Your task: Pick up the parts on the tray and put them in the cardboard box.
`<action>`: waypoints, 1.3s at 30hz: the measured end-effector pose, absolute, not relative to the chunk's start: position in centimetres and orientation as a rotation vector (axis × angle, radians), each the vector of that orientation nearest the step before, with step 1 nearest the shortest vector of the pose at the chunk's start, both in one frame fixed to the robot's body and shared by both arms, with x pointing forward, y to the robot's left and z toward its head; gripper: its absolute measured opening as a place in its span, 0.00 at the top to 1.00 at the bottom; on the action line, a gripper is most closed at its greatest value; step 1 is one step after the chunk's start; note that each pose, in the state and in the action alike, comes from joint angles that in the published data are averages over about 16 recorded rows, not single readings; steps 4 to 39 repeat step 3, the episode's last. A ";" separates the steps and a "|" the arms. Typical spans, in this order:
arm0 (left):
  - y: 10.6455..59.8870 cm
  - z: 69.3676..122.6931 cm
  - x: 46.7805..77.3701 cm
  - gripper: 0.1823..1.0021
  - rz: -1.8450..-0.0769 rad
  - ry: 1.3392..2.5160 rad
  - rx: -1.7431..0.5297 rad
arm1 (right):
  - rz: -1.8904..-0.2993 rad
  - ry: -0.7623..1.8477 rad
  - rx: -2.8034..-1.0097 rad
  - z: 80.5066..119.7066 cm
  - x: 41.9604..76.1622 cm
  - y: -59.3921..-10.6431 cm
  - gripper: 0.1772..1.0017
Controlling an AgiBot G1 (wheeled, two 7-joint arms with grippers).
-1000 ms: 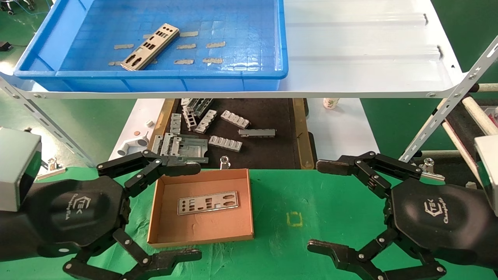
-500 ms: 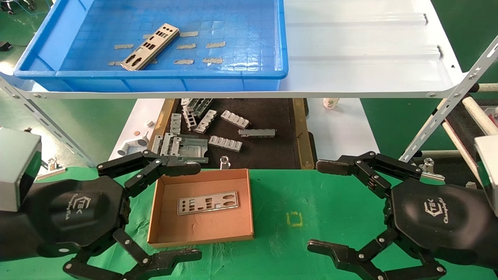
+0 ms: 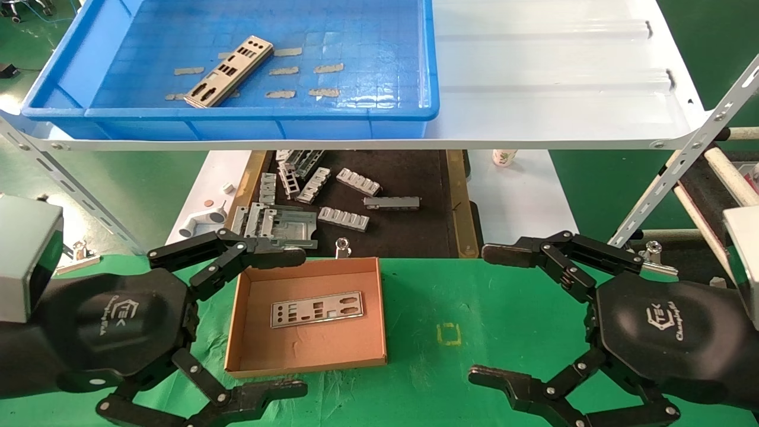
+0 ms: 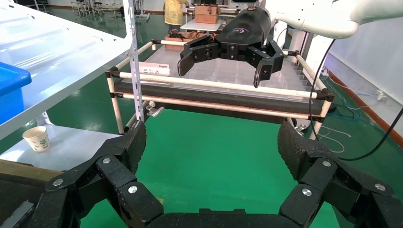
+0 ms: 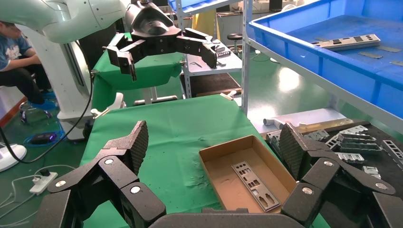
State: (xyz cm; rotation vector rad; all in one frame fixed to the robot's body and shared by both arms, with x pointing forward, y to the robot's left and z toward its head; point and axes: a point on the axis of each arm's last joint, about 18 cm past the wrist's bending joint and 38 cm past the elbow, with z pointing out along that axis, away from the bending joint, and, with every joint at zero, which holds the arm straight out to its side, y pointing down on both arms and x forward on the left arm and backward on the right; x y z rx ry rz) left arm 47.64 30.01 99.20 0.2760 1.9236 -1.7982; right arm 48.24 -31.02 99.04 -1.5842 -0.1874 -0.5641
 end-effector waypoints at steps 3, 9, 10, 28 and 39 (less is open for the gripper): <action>30.0 99.2 47.6 0.00 -1.798 1.924 0.276 | -0.564 -0.187 -1.584 99.0 48.2 -31.0 0.00; 30.0 99.2 47.6 0.00 -1.798 1.924 0.276 | -0.564 -0.187 -1.584 99.0 48.2 -31.0 0.00; 30.0 99.2 47.6 0.00 -1.798 1.924 0.276 | -0.564 -0.187 -1.584 99.0 48.2 -31.0 0.00; 30.0 99.2 47.6 0.00 -1.798 1.924 0.276 | -0.564 -0.187 -1.584 99.0 48.2 -31.0 0.00; 30.0 99.2 47.6 0.00 -1.798 1.924 0.276 | -0.564 -0.187 -1.584 99.0 48.2 -31.0 0.00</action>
